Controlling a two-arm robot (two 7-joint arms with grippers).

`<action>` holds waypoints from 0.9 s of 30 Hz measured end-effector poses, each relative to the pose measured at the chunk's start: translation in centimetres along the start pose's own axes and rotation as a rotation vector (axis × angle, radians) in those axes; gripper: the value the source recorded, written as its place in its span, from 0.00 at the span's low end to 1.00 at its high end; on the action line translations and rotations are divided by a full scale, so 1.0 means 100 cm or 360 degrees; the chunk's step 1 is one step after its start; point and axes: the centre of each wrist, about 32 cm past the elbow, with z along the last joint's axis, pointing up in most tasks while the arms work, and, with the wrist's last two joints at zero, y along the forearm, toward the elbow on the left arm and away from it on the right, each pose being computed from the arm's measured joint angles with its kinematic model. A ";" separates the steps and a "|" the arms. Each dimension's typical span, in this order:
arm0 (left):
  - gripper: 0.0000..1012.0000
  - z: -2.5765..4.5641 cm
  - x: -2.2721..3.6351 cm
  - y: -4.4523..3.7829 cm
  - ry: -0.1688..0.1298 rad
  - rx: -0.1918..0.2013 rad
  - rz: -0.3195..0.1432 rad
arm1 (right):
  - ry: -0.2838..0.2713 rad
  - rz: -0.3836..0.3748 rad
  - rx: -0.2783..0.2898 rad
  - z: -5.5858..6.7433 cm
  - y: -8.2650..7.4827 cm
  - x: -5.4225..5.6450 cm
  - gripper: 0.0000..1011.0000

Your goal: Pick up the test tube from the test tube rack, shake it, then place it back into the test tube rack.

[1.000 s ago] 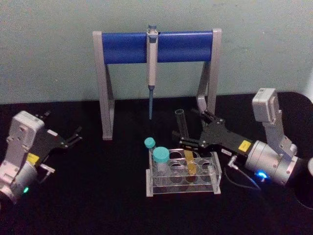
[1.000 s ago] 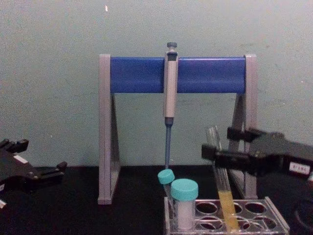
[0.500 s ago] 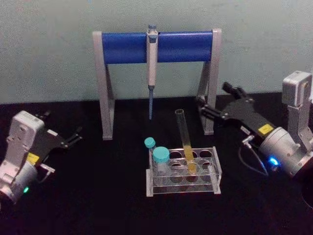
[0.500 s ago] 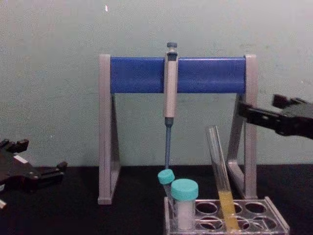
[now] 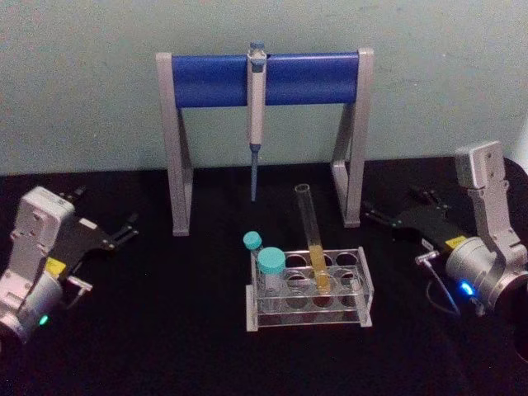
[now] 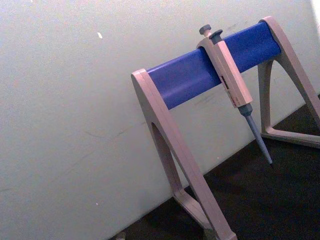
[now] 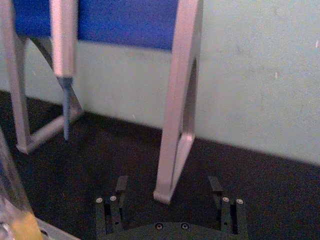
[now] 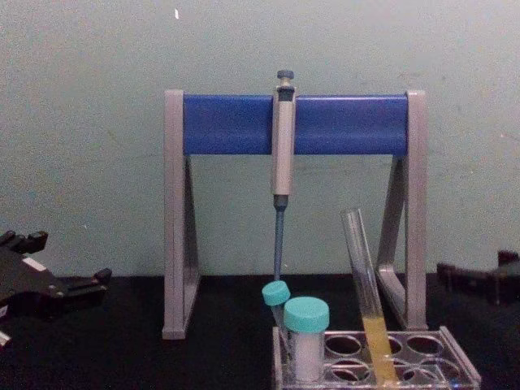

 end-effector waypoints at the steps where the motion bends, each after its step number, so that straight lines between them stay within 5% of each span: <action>1: 0.99 0.0000 0.0000 0.0000 0.0000 0.0000 0.0000 | 0.0003 -0.0003 -0.0016 -0.001 0.000 0.000 0.99; 7: 0.99 0.0000 0.0000 0.0000 0.0000 0.0000 0.0000 | 0.0030 0.0004 -0.0075 -0.005 0.002 0.004 0.99; 27: 0.99 0.0000 0.0000 0.0000 0.0000 0.0000 0.0000 | 0.0023 0.0006 -0.0065 -0.004 0.002 0.003 0.99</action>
